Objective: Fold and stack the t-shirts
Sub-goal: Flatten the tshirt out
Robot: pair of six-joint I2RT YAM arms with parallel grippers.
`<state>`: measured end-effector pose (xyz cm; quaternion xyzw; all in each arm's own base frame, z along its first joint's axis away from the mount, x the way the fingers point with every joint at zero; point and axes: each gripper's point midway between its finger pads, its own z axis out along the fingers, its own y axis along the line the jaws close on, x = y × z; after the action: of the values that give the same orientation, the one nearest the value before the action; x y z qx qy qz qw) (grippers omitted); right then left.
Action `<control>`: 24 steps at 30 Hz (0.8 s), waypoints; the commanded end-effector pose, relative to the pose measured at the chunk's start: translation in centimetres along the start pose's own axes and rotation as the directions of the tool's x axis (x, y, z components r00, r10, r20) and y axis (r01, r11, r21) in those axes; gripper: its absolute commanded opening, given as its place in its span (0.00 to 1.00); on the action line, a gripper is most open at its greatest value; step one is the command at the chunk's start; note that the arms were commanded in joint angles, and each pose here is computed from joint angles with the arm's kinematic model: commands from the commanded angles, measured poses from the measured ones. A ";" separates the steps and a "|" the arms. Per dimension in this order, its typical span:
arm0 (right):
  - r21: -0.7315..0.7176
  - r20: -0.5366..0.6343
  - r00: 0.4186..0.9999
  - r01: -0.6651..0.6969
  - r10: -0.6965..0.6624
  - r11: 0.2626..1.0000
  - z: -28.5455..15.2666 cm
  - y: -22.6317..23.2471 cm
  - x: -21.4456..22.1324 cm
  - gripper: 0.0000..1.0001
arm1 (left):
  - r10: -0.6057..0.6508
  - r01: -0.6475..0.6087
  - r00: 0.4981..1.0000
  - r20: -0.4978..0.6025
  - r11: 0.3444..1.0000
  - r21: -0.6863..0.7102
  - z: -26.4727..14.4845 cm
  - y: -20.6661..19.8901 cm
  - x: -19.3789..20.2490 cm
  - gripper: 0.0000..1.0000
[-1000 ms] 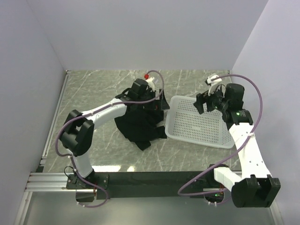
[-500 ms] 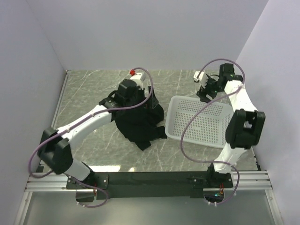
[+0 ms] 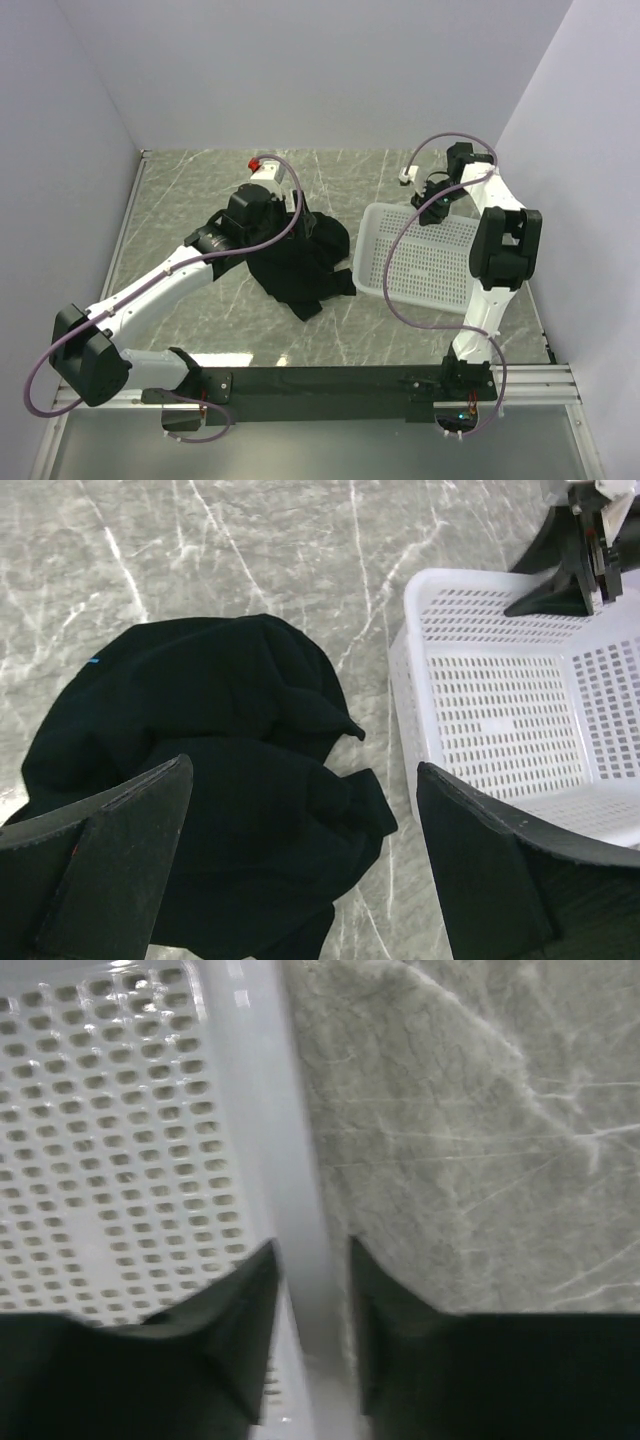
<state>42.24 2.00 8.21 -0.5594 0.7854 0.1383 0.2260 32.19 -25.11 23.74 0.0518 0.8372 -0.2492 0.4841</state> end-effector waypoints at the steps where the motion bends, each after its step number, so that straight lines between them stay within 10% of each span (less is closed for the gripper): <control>1: 0.092 0.008 0.996 -0.090 0.090 0.992 -0.3 -2.3 -0.5 0.34 | 0.005 -0.004 0.999 0.045 1.000 -0.027 -0.7 0.1 -1.7 0.99; 7: 0.350 0.120 0.978 -0.204 0.172 0.915 -4.0 -6.5 -0.3 0.00 | 0.038 -0.035 0.999 0.037 0.998 -0.055 -0.7 0.6 -2.0 0.99; 24: 0.821 0.298 0.845 -0.464 0.445 0.331 -14.6 -19.2 8.4 0.00 | 0.063 -0.061 0.998 0.027 0.996 -0.065 -0.2 1.1 -2.0 0.99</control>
<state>50.50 -13.88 12.38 -0.1755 0.9098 -0.0945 0.3640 32.67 -23.37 22.94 0.0532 0.8491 -0.2011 0.4855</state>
